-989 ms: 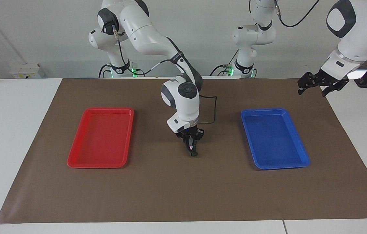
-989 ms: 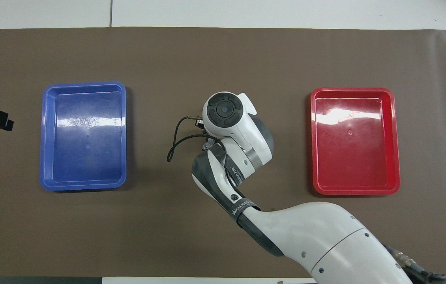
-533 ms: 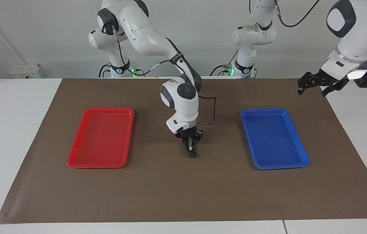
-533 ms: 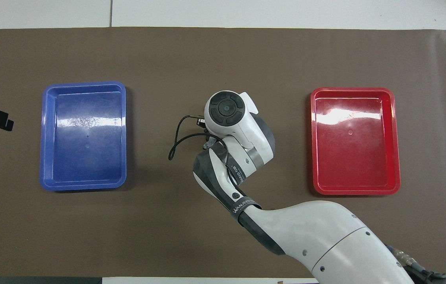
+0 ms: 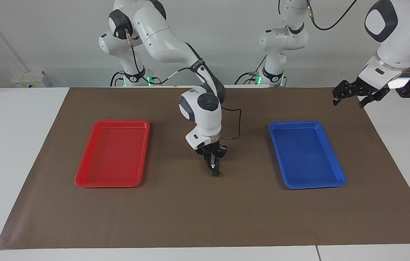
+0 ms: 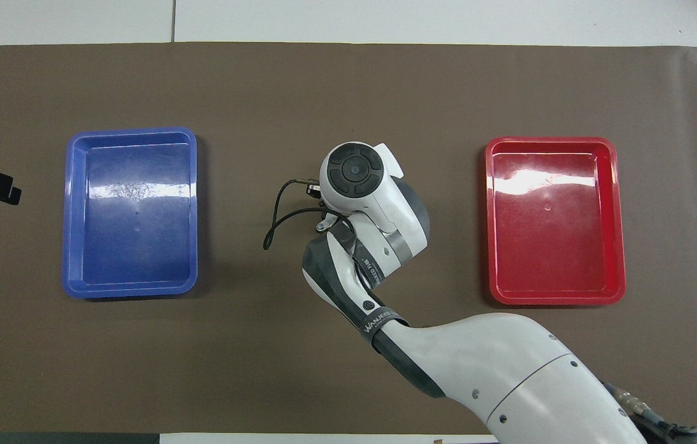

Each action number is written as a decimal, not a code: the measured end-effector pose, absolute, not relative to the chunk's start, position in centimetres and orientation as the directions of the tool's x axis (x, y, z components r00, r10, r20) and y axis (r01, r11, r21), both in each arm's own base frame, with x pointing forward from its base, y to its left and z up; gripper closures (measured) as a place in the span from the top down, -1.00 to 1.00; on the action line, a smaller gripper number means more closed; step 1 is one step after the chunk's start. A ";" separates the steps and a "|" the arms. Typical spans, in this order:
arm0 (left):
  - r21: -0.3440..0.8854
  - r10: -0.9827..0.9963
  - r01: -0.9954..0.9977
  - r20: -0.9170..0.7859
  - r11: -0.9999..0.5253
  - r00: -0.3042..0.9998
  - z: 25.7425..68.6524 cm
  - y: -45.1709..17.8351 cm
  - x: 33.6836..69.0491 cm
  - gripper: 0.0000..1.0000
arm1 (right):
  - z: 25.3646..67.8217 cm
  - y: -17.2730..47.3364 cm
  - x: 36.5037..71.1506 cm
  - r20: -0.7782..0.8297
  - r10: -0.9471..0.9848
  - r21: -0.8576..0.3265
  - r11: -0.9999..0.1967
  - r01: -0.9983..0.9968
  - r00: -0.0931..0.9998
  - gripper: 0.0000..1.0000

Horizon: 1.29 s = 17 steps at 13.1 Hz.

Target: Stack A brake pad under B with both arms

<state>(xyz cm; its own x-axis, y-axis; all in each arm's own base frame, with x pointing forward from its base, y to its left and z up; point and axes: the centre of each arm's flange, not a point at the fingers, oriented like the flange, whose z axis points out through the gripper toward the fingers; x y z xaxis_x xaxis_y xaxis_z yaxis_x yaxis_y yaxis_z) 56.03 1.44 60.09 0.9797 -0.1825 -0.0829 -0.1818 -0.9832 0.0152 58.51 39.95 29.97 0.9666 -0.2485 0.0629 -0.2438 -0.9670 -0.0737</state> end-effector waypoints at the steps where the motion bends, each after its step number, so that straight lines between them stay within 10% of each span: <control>1: 0.015 -0.182 -0.182 -0.083 -0.983 0.980 60.1 1.4 56.0 1.00 | 30.0 40.0 58.5 0.063 -0.249 -0.074 -0.967 -0.244 0.967 0.46; 4: 0.015 -0.182 -0.182 -0.083 -0.983 0.980 60.1 1.4 56.0 1.00 | 31.1 39.6 59.0 0.077 -0.256 -0.082 -0.965 -0.250 0.964 1.00; 17: 0.015 -0.183 -0.182 -0.084 -0.983 0.980 60.1 1.4 56.0 1.00 | 55.0 8.0 59.9 0.044 -0.216 0.065 -0.974 -0.218 0.975 1.00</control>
<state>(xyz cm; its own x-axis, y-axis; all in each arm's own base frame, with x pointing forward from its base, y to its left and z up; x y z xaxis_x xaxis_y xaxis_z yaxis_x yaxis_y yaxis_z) 56.02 1.43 60.08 0.9796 -0.1825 -0.0836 -0.1819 -0.9832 0.0153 59.90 8.01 54.98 0.9755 -0.2158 0.0436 -0.2183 -0.9737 0.0648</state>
